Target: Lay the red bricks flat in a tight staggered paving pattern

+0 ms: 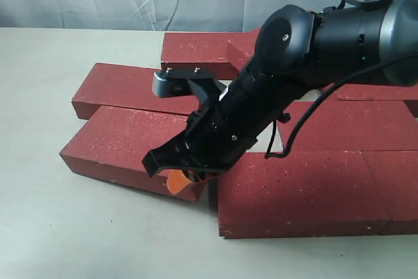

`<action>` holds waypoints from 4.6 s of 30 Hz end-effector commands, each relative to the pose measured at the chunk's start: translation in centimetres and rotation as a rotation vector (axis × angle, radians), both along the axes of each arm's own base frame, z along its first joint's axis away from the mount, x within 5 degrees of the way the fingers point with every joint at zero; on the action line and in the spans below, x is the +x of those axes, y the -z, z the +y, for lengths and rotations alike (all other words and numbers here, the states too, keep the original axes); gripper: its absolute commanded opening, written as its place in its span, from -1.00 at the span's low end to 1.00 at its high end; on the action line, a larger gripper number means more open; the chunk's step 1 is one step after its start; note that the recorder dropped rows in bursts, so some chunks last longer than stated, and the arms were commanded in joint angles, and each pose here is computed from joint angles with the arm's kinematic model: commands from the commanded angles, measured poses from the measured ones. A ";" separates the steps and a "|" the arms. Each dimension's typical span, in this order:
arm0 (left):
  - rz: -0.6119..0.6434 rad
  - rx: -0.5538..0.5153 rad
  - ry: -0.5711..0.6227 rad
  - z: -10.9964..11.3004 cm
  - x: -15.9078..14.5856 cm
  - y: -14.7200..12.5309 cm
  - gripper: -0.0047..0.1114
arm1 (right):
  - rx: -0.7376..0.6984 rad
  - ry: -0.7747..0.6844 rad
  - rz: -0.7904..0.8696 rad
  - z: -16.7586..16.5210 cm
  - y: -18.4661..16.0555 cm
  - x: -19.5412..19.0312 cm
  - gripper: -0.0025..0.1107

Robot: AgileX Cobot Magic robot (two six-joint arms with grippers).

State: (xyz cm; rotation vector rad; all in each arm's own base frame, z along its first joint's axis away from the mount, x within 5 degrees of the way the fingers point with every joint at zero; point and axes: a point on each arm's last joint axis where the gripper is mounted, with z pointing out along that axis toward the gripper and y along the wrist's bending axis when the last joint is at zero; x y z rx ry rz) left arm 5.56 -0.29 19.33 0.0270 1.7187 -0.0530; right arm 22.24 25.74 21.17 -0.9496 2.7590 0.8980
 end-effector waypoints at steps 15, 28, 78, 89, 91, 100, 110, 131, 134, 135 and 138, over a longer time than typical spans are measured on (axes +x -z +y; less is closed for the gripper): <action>-0.005 0.004 -0.002 0.0 0.0 0.1 -0.92 | -0.298 0.195 -0.093 -1.4 1.6 2.4 -0.97; -0.005 0.004 -0.002 0.0 0.0 0.1 -0.92 | -0.318 0.096 -0.059 -0.8 1.9 1.2 -0.97; -0.201 0.009 -0.001 0.0 0.1 -1.7 -0.92 | -0.156 0.295 -0.322 -6.8 -1.9 7.4 -0.97; -0.256 0.026 0.000 0.0 0.0 -2.2 -0.92 | -0.148 0.323 -0.277 -6.0 0.0 8.1 -0.97; -0.279 0.025 0.001 0.0 0.0 -2.4 -0.92 | -0.141 0.330 -0.291 -6.0 -0.1 8.2 -0.97; -0.253 -0.006 -0.001 0.0 0.3 -2.3 -0.92 | -0.107 0.357 -0.279 -5.7 -0.2 8.2 -0.97; -0.099 -0.021 -0.004 -0.2 3.6 -6.0 -0.92 | -0.109 0.354 -0.257 -5.7 -0.1 8.0 -0.97; 0.511 0.023 -0.003 -0.8 17.1 -8.5 -0.92 | -0.097 0.365 -0.239 -5.6 -0.2 8.0 -0.97; 0.644 0.029 -0.003 -1.0 19.6 -7.5 -0.92 | -0.088 0.371 -0.230 -5.4 -0.2 7.9 -0.97; 0.687 0.032 -0.003 -1.0 20.5 -7.2 -0.92 | -0.088 0.371 -0.230 -5.4 -0.2 7.9 -0.97; 0.836 0.048 0.002 -1.1 23.0 -5.8 -0.92 | -0.088 0.364 -0.228 -5.3 -0.2 7.8 -0.97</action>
